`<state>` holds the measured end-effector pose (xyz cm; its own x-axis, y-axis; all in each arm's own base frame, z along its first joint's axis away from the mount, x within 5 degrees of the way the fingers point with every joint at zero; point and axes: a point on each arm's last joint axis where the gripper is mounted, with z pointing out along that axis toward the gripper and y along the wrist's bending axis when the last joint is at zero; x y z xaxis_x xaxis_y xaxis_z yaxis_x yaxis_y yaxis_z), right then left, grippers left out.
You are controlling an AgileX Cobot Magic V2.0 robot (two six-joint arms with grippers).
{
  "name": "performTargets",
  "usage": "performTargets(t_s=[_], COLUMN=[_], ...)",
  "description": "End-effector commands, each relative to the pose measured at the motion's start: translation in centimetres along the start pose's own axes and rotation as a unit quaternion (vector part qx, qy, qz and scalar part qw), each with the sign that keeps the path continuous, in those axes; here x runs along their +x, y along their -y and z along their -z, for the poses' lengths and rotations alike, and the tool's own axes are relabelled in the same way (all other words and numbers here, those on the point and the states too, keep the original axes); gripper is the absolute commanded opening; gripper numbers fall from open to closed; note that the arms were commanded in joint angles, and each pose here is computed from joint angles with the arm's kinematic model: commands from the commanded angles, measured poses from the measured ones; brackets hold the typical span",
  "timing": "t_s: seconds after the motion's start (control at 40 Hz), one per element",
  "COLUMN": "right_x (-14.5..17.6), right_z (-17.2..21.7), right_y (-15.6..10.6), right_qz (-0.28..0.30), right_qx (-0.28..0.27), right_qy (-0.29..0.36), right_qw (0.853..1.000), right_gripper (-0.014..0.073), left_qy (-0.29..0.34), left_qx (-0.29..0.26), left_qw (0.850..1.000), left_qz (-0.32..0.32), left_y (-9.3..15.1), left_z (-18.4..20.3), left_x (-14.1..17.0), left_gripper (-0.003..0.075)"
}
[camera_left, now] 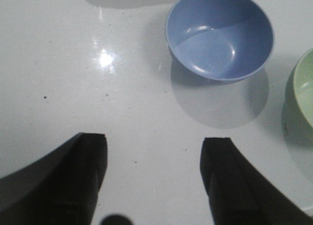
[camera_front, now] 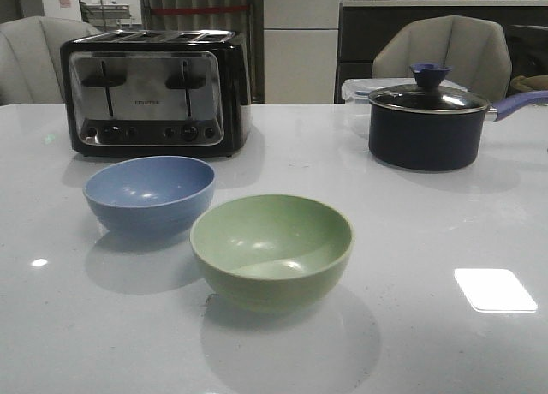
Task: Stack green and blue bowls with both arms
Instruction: 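Move the left gripper down to the blue bowl rim, then grasp the blue bowl rim and lift it with the left gripper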
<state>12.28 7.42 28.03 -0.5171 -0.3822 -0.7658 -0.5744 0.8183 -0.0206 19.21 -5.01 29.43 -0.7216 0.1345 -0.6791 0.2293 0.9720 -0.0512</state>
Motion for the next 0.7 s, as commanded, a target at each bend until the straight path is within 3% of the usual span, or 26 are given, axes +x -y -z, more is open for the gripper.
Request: performTargets(t_s=[0.0, 0.35, 0.68], right_x=[-1.2, -1.2, -1.2], right_z=[0.6, 0.6, 0.6], right_y=[0.2, 0.2, 0.2], right_qz=[0.008, 0.008, 0.008], right_qx=[0.01, 0.01, 0.01], right_qy=[0.044, 0.044, 0.044], right_qw=[0.999, 0.999, 0.999], right_gripper=[0.0425, 0.0425, 0.0425], left_qy=[0.04, -0.017, -0.062], left_qx=[0.016, 0.014, 0.031], left_qw=[0.999, 1.0, 0.996], left_qz=[0.012, 0.019, 0.06], left_y=[0.5, 0.6, 1.0], left_z=[-0.8, -8.6, -15.8], left_x=[-3.1, -7.8, -9.5], left_gripper=[0.0476, 0.0476, 0.0476])
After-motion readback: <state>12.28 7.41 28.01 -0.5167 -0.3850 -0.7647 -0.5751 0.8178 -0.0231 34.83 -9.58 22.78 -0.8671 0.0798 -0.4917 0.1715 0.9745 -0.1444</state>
